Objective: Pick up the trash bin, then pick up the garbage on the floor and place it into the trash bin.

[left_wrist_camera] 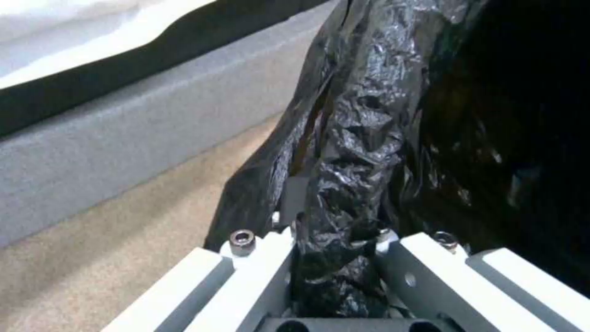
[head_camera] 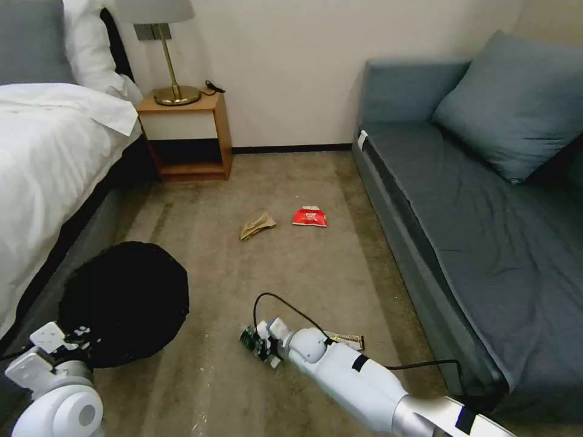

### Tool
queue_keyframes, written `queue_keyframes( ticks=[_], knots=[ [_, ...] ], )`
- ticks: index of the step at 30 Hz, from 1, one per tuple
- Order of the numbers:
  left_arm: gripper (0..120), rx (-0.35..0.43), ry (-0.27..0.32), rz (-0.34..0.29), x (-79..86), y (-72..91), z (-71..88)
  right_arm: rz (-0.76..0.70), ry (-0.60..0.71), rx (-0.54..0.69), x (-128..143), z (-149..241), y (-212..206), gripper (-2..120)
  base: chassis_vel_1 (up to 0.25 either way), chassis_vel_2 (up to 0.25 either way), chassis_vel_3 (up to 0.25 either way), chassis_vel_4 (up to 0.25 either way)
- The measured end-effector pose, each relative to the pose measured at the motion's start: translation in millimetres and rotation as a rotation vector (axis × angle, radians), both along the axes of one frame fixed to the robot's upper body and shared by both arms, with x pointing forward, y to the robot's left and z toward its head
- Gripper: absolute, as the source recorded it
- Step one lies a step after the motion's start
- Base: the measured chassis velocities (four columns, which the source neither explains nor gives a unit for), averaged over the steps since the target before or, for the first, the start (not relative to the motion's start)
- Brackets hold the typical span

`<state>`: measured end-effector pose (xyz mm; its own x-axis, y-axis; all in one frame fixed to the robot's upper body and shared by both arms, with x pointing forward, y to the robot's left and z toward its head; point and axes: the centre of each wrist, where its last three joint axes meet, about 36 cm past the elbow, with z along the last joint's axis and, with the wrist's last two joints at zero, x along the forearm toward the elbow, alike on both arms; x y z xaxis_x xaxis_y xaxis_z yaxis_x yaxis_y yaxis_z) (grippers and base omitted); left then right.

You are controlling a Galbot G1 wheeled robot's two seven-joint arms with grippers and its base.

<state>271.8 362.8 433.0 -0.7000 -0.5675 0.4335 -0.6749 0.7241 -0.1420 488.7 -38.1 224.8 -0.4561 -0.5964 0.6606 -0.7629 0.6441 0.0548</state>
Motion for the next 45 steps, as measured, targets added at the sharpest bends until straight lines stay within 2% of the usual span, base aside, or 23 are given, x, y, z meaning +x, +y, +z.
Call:
queue_keyframes(
  ticks=[3, 9, 12, 13, 16, 17, 20, 24, 25, 29, 30, 31, 35, 40, 42, 45],
  knots=[
    [0, 0.006, -0.003, -0.006, -0.5, 1.4, 3.0, -0.086, -0.133, 0.136, 35, 38, -18, 26, 0.0, 0.0, 0.0, 0.0],
    [0, 0.01, -0.001, -0.012, 0.1, 1.7, 4.4, -0.127, -0.257, 0.275, 63, 77, -29, 26, 0.0, 0.0, 0.0, 0.0],
    [0, 0.008, 0.01, -0.016, 0.8, 0.7, 0.9, -0.144, -0.336, 0.388, 71, 108, -13, 26, 0.0, 0.0, 0.0, 0.0],
    [0, 0.008, 0.01, -0.016, 0.8, 0.7, 0.9, -0.144, -0.336, 0.388, 71, 108, -13, 26, 0.0, 0.0, 0.0, 0.0],
    [0, 0.007, 0.018, -0.018, 2.4, -1.1, -1.5, -0.132, -0.366, 0.527, 63, 146, 14, 26, 0.0, 0.0, 0.0, 0.0],
    [0, 0.007, 0.018, -0.018, 2.4, -1.1, -1.5, -0.132, -0.366, 0.527, 63, 146, 14, 26, 0.0, 0.0, 0.0, 0.0],
    [0, 0.013, 0.029, -0.015, 5.8, -0.8, -4.1, -0.067, -0.354, 0.644, 41, 179, 48, 26, 0.0, 0.0, 0.0, 0.0],
    [0, 0.02, 0.037, -0.009, 9.1, 1.2, -6.6, -0.017, -0.33, 0.712, 24, 196, 74, 26, 0.0, 0.0, 0.0, 0.0],
    [0, 0.021, 0.041, -0.007, 11.3, 2.3, -8.1, 0.023, -0.304, 0.759, 10, 204, 92, 26, 0.0, 0.0, 0.0, 0.0],
    [0, 0.021, 0.042, -0.003, 14.7, 3.4, -9.5, 0.081, -0.266, 0.8, -10, 209, 113, 26, 0.0, 0.0, 0.0, 0.0],
    [0, 0.018, 0.042, -0.001, 17.6, 3.4, -10.2, 0.133, -0.237, 0.805, -28, 205, 130, 26, 0.0, 0.0, 0.0, 0.0],
    [0, 0.018, 0.042, -0.001, 17.6, 3.4, -10.2, 0.133, -0.237, 0.805, -28, 205, 130, 26, 0.0, 0.0, 0.0, 0.0],
    [0, 0.004, 0.039, -0.004, 22.3, 3.9, -9.2, 0.189, -0.205, 0.761, -48, 178, 149, 26, 0.0, 0.0, 0.0, 0.0],
    [0, -0.014, 0.038, -0.006, 24.7, 3.9, -7.4, 0.193, -0.196, 0.721, -50, 157, 150, 26, 0.0, 0.0, 0.0, 0.0],
    [0, -0.041, 0.036, -0.009, 25.7, 0.7, -4.9, 0.187, -0.202, 0.689, -43, 139, 147, 26, 0.0, 0.0, 0.0, 0.0],
    [0, -0.054, 0.033, -0.01, 25.4, -1.4, -4.0, 0.18, -0.207, 0.679, -39, 132, 145, 26, 0.0, 0.0, 0.0, 0.0]
  ],
)
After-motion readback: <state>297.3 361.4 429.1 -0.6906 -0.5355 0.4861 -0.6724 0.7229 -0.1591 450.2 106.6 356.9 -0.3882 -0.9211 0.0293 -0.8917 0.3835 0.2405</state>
